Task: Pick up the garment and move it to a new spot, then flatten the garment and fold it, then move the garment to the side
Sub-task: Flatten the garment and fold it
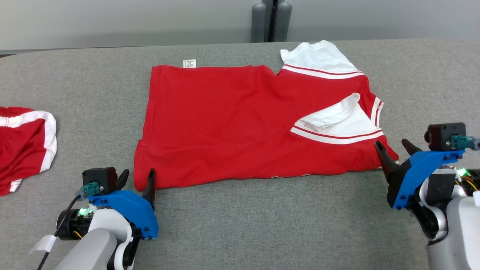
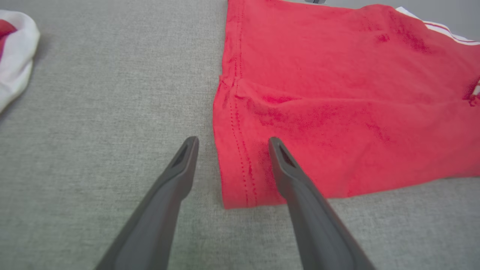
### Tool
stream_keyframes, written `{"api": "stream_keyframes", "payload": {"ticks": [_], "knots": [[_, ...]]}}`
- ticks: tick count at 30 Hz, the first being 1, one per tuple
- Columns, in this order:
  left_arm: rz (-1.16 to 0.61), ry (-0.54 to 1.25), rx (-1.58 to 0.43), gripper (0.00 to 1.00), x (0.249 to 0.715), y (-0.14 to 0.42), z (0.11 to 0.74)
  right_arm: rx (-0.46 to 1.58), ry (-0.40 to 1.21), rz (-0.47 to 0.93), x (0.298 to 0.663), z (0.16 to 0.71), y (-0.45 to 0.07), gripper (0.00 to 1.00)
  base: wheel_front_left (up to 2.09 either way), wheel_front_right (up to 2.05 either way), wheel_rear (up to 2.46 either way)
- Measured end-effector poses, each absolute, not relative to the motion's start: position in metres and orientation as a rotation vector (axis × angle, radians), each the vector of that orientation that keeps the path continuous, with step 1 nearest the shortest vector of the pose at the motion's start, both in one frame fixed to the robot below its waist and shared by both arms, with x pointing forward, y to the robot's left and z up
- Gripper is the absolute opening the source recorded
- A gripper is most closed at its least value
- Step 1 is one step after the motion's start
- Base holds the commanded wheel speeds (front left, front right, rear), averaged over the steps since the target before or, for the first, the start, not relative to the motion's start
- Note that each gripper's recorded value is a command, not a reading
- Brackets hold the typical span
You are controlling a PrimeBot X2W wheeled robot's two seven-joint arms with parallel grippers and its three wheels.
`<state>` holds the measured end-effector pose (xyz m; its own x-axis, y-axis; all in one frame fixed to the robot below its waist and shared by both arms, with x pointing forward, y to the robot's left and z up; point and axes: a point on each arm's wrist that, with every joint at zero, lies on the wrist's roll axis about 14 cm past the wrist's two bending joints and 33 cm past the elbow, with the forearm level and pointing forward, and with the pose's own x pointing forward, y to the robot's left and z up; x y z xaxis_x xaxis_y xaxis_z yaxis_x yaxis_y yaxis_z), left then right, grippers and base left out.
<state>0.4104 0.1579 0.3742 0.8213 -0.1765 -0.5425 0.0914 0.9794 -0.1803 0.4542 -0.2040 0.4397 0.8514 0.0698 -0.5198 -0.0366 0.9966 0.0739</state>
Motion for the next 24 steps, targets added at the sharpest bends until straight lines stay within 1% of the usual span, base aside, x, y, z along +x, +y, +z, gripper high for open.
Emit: {"api": "stream_keyframes", "payload": {"ticks": [3, 7, 14, 17, 18, 19, 20, 21, 22, 23, 24], "knots": [[-0.146, 0.632, -0.141, 1.0, 0.406, 0.155, 0.363, 0.052, 0.588, 0.021, 0.443, 0.421, -0.207, 1.0, 0.0, 0.0, 0.0], [-0.142, 0.661, -0.12, 1.0, 0.405, 0.155, 0.351, 0.043, 0.61, -0.009, 0.438, 0.403, -0.21, 1.0, 0.0, 0.0, 0.0], [-0.153, 0.677, -0.114, 1.0, 0.412, 0.15, 0.345, 0.015, 0.64, -0.051, 0.443, 0.383, -0.219, 1.0, 0.0, 0.0, 0.0], [-0.153, 0.697, -0.116, 1.0, 0.41, 0.149, 0.341, 0.017, 0.684, -0.048, 0.44, 0.373, -0.217, 1.0, 0.0, 0.0, 0.0], [-0.16, 0.705, -0.119, 1.0, 0.409, 0.147, 0.34, 0.022, 0.703, -0.04, 0.437, 0.368, -0.214, 0.8, 0.0, 0.0, 0.0], [-0.163, 0.715, -0.123, 1.0, 0.409, 0.146, 0.339, 0.025, 0.716, -0.034, 0.436, 0.365, -0.212, 0.44, 0.0, 0.0, 0.0], [-0.166, 0.725, -0.132, 1.0, 0.408, 0.145, 0.338, 0.03, 0.721, -0.029, 0.436, 0.364, -0.21, 0.2, 0.0, 0.0, 0.0], [-0.171, 0.737, -0.14, 0.97, 0.407, 0.143, 0.337, 0.04, 0.732, -0.023, 0.434, 0.362, -0.207, 0.01, 0.0, 0.0, 0.0], [-0.176, 0.747, -0.149, 0.6, 0.406, 0.142, 0.337, 0.045, 0.736, -0.018, 0.433, 0.361, -0.206, 0.0, 0.0, 0.0, 0.0], [-0.192, 0.759, -0.17, 0.0, 0.404, 0.137, 0.337, 0.059, 0.747, -0.008, 0.429, 0.359, -0.202, 0.0, 0.0, 0.0, 0.0], [-0.199, 0.767, -0.176, 0.0, 0.402, 0.135, 0.337, 0.066, 0.744, -0.008, 0.428, 0.36, -0.202, 0.0, 0.0, 0.0, 0.0]]}}
